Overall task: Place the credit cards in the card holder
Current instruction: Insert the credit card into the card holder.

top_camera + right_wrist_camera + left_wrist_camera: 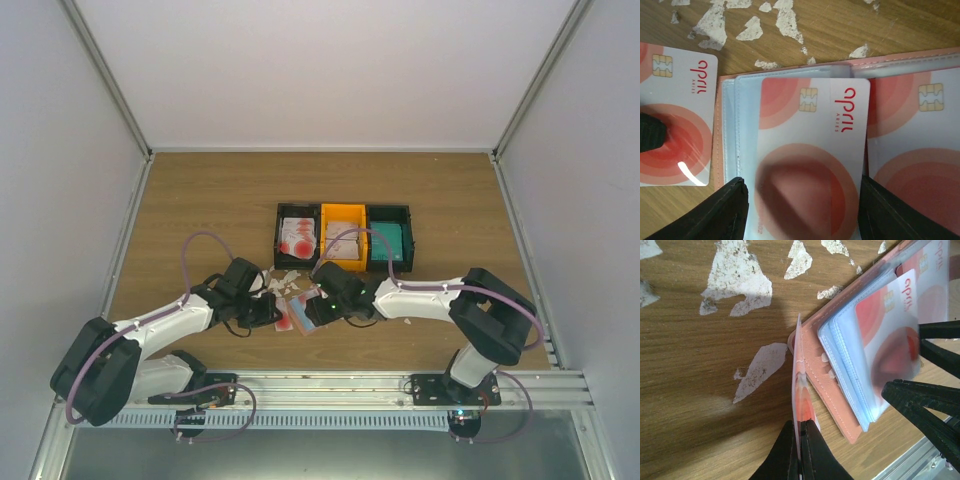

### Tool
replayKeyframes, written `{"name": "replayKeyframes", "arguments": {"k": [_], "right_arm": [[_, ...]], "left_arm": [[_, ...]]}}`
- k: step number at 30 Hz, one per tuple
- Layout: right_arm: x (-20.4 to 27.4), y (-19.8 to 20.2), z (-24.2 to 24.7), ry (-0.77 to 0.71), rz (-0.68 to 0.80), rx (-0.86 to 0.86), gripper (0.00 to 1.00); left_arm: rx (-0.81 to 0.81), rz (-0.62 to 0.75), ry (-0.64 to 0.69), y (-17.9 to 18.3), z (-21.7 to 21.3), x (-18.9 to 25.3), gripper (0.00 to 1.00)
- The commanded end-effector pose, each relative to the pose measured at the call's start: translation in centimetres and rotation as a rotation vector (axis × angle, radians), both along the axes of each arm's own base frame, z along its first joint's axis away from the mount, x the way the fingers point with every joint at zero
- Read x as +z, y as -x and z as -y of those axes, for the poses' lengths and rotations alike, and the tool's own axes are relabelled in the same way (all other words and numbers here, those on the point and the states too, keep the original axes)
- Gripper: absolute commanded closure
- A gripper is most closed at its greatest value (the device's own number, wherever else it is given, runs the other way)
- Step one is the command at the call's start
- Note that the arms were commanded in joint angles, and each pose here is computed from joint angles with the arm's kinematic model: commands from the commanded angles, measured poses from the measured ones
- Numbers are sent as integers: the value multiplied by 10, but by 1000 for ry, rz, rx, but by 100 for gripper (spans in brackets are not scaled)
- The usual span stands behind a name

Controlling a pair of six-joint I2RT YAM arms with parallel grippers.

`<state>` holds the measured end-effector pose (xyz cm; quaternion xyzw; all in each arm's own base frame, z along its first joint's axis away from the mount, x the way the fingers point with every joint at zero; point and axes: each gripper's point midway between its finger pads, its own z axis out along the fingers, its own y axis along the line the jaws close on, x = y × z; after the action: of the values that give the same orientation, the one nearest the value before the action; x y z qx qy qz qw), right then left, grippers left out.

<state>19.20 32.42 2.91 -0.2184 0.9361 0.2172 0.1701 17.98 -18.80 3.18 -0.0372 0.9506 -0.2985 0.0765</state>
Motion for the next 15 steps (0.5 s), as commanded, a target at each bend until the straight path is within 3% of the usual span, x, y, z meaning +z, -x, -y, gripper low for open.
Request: {"name": "replayKeyframes", "arguments": {"k": [1,8,15], "right_arm": [[5,-11,10,71,65,-48,39],[11,-20,19,108,94,-112,31],[5,-14,0,78,66,-12,33]], "left_arm": [[0,-10,-41,4,-6,-11,100],[3,-5,-44,4,-6,-10,100],[2,0,-43,3,-6,-9,100]]}}
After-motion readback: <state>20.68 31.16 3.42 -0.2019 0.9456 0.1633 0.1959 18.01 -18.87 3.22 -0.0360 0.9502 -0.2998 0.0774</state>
